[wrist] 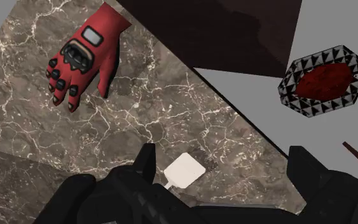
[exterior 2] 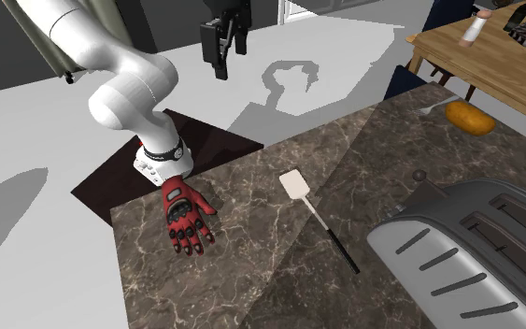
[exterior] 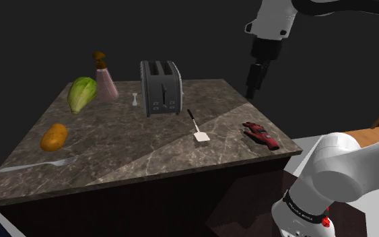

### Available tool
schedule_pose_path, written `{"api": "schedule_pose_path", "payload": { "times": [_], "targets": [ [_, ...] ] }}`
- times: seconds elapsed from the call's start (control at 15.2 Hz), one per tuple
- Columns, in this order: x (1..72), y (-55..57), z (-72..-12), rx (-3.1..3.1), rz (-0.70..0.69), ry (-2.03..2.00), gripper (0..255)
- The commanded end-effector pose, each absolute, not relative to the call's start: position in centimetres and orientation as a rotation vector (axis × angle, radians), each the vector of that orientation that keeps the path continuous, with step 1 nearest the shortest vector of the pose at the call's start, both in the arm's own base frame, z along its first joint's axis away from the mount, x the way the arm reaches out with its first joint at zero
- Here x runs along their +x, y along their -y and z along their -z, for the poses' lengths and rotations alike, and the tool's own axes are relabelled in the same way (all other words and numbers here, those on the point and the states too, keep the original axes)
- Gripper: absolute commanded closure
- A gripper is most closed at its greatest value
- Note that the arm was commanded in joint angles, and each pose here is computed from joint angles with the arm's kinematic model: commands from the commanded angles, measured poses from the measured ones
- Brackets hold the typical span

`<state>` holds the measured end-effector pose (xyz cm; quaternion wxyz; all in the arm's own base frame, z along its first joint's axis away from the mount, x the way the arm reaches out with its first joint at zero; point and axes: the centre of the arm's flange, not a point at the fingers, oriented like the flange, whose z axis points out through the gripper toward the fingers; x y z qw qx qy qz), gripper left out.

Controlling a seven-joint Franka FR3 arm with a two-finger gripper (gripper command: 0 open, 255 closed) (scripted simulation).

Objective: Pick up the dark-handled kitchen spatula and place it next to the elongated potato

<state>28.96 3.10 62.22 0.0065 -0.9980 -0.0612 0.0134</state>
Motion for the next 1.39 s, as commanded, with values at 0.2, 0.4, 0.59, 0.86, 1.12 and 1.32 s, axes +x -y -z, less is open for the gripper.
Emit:
{"api": "schedule_pose_path", "payload": {
  "times": [0.2, 0.4, 0.59, 0.86, 1.12, 1.32],
  "targets": [
    [31.7, -3.3, -59.5, -3.131, -0.027, 0.065, 0],
    [34.4, -3.3, -56.8, -3.135, -0.011, -0.061, 0],
    [37.1, -3.1, -54.1, -3.134, 0.004, -0.188, 0],
    [40.8, -2.4, -50.6, -3.124, 0.024, -0.357, 0],
    [44.4, -1.3, -47.1, -3.104, 0.045, -0.525, 0],
    [47.0, -0.2, -44.5, -3.084, 0.060, -0.651, 0]
  ]
}}
